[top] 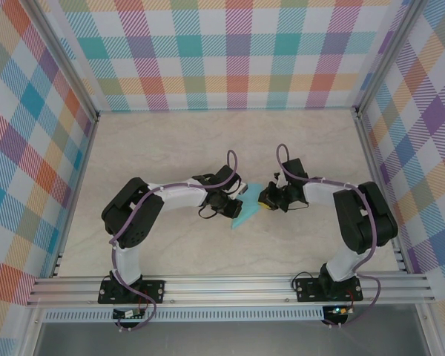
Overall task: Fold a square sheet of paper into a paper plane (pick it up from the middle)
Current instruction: Third fold the triangle at the center of the table.
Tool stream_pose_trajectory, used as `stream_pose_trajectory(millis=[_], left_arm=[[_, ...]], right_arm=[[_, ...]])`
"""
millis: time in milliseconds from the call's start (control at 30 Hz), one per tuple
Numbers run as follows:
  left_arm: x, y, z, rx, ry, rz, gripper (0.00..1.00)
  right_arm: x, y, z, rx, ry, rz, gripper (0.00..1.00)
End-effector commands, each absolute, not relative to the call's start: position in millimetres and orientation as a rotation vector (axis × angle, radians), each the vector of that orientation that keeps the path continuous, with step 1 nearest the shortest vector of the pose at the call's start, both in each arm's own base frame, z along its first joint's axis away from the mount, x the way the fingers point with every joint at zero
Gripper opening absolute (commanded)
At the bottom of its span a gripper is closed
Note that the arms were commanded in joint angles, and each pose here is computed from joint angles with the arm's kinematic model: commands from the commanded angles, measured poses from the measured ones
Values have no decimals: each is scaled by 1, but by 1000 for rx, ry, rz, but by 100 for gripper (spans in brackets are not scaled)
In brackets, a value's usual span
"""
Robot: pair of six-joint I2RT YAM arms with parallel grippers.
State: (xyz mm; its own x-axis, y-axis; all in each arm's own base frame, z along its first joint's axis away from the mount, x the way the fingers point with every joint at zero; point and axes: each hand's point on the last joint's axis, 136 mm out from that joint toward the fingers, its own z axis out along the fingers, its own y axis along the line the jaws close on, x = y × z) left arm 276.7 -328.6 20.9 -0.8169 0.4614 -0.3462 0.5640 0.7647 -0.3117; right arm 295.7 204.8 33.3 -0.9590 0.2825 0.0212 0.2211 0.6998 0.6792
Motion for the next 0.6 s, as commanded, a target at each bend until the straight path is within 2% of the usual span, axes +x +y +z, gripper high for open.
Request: stream_pose_trajectory(millis=[0, 267, 567], left_arm=[[272, -314, 3, 814, 2785, -535, 8], [273, -315, 5, 816, 2784, -538, 8], [274, -317, 9, 819, 2774, -540, 9]], right_arm=[[298, 222, 61, 320, 2757, 1235, 10], [281, 246, 44, 264, 2816, 1297, 10], [269, 228, 3, 310, 2925, 1127, 9]])
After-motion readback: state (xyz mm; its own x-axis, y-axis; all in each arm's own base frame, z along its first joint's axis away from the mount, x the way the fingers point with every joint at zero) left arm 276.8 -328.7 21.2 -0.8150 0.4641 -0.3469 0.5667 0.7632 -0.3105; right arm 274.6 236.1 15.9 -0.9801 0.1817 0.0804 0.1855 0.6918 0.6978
